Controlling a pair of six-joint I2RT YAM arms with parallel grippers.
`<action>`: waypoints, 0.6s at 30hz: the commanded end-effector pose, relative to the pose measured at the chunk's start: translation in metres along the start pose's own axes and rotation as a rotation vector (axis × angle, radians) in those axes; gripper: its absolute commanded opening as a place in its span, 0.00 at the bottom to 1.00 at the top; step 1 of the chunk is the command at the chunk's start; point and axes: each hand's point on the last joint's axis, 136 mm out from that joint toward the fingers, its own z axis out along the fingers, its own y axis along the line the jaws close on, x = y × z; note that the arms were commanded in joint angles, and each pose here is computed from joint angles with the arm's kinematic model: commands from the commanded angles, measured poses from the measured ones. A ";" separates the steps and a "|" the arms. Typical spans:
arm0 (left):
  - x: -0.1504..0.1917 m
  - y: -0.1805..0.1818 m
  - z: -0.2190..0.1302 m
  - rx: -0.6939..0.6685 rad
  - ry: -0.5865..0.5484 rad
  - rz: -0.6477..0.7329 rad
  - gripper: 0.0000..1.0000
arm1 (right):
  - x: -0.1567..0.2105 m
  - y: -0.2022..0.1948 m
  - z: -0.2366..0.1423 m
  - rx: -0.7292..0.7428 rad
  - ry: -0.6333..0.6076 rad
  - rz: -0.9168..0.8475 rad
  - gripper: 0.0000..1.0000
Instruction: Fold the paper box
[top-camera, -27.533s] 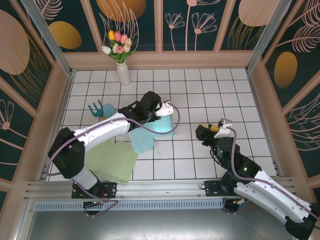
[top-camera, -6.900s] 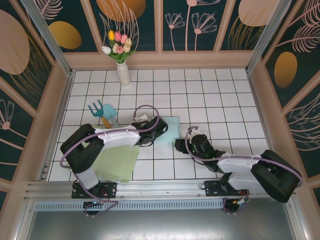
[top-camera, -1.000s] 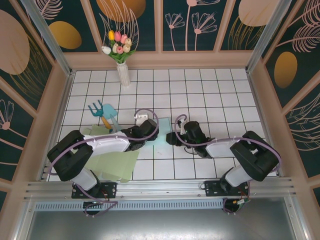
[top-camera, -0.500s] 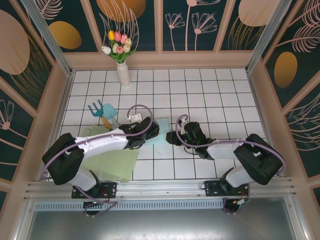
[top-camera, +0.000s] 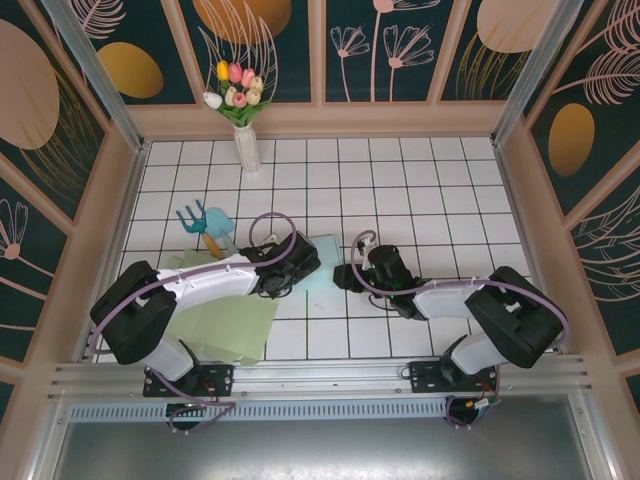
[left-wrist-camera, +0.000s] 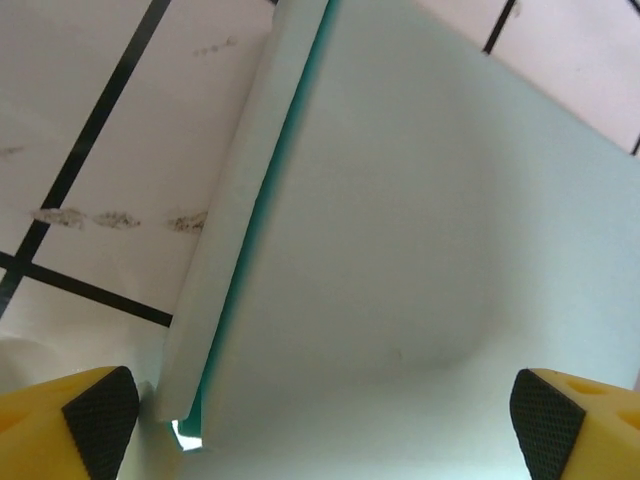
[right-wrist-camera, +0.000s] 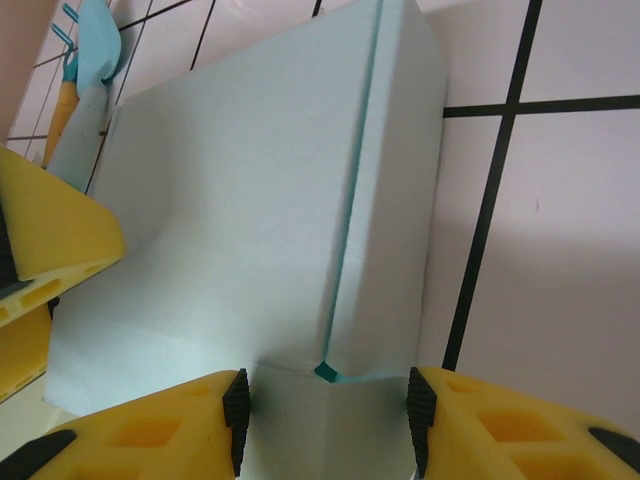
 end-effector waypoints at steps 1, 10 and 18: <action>0.004 -0.002 0.006 -0.010 0.030 -0.045 0.96 | 0.006 -0.002 0.001 0.002 0.006 -0.008 0.49; 0.008 -0.002 0.015 -0.023 0.053 -0.051 0.87 | 0.008 -0.004 0.000 0.003 0.007 -0.006 0.49; 0.002 0.014 0.014 -0.059 0.010 -0.055 0.85 | 0.009 -0.006 -0.001 0.013 0.010 -0.005 0.49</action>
